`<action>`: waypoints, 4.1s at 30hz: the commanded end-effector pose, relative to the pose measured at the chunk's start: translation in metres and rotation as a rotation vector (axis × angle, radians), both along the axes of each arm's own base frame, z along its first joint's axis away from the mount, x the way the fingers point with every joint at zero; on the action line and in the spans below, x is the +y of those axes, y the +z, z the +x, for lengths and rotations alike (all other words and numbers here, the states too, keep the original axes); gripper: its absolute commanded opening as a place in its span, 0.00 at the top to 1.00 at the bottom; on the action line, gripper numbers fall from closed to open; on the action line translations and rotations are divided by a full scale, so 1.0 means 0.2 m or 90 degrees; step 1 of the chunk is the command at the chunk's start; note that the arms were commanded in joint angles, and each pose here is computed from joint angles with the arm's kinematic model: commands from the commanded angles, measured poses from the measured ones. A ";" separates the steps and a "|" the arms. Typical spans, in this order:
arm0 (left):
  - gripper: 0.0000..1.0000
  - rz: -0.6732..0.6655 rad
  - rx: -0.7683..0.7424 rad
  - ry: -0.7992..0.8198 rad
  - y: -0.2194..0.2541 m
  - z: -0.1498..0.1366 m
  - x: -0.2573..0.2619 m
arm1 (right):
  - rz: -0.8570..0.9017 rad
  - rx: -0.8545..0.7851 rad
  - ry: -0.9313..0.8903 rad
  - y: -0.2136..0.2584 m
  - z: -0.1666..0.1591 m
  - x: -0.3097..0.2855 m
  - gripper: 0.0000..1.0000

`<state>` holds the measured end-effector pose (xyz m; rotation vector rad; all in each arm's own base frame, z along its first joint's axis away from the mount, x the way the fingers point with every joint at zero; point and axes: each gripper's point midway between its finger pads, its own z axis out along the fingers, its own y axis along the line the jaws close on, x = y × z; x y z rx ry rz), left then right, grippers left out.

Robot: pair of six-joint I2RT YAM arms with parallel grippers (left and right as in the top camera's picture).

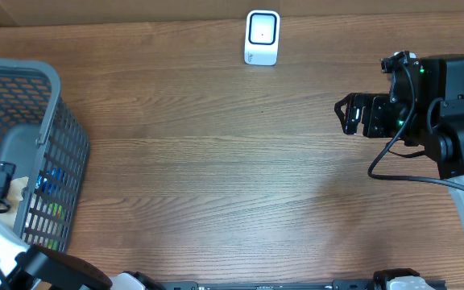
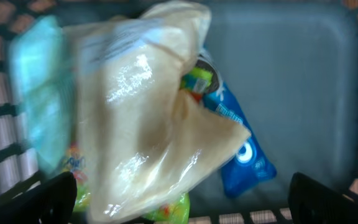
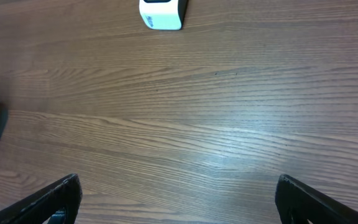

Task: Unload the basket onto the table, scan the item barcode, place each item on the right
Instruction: 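Grasp the clear cookie bag in the basket with the left gripper, then carry the cookie bag out and drop it on the table centre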

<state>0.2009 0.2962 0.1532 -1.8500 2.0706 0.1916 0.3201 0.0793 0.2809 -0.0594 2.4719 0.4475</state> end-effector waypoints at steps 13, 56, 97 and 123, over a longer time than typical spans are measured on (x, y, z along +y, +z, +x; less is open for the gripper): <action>0.82 -0.096 0.048 -0.043 -0.42 0.03 -0.04 | 0.002 0.010 0.015 -0.02 0.04 0.03 0.00; 0.00 -0.035 -0.035 -0.068 0.50 0.05 -0.11 | 0.004 0.006 0.013 -0.01 0.04 0.03 0.00; 0.96 -0.120 -0.006 -0.102 0.34 0.23 0.03 | 0.003 0.008 0.013 -0.03 0.06 0.03 0.00; 0.95 -0.046 -0.020 -0.843 0.68 0.79 -1.89 | 0.003 0.009 0.013 -0.03 0.06 0.03 0.00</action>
